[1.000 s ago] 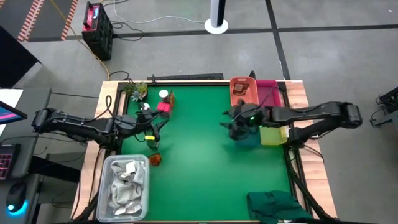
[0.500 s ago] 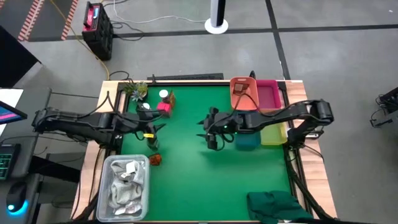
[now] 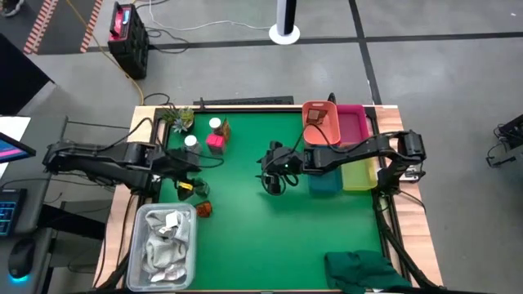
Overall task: Sort spices by type
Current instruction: Put the green seasoning bottle into the blue bin
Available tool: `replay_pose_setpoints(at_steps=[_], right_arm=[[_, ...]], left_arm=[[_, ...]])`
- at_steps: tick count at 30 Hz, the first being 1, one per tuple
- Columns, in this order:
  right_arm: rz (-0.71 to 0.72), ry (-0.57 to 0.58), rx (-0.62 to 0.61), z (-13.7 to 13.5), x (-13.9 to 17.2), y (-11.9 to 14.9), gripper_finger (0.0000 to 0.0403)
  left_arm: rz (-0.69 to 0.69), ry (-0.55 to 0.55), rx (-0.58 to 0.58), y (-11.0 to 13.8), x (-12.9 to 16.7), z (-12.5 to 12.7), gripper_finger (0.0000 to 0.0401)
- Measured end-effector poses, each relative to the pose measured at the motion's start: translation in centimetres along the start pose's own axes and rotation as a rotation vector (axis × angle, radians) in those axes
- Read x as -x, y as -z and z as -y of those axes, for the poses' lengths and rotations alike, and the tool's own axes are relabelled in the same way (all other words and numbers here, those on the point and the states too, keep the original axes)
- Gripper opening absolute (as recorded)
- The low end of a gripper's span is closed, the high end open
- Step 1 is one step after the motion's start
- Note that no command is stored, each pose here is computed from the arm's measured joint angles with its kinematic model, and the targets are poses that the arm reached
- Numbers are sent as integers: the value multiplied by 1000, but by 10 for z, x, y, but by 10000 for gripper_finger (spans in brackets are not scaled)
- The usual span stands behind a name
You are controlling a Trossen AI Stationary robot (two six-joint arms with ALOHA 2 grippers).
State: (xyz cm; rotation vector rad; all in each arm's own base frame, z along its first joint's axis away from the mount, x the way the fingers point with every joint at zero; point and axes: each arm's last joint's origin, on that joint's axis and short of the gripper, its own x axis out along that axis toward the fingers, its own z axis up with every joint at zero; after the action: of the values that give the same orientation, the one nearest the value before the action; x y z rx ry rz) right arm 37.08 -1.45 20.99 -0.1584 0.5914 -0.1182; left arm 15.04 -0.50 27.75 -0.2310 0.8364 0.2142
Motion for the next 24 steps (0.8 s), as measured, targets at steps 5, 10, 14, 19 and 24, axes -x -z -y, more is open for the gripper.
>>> replay_pose_setpoints(at_steps=[5, 10, 14, 19, 24], right_arm=[[24, 0, -2, 0, 0, -2, 272], [29, 1, -3, 0, 0, -3, 272], [36, -1, -2, -2, 0, -4, 272], [43, -10, 3, -6, 1, -5, 272], [44, -10, 3, -6, 1, -5, 272]], left_arm=[[-57, -6, -12, -4, -10, 3, 274], [-161, 11, -48, -13, -19, 9, 297], [-306, -30, -68, -18, -28, 12, 299], [-418, -61, -105, -20, -42, 15, 300], [-477, -79, -135, -19, -53, 16, 300]])
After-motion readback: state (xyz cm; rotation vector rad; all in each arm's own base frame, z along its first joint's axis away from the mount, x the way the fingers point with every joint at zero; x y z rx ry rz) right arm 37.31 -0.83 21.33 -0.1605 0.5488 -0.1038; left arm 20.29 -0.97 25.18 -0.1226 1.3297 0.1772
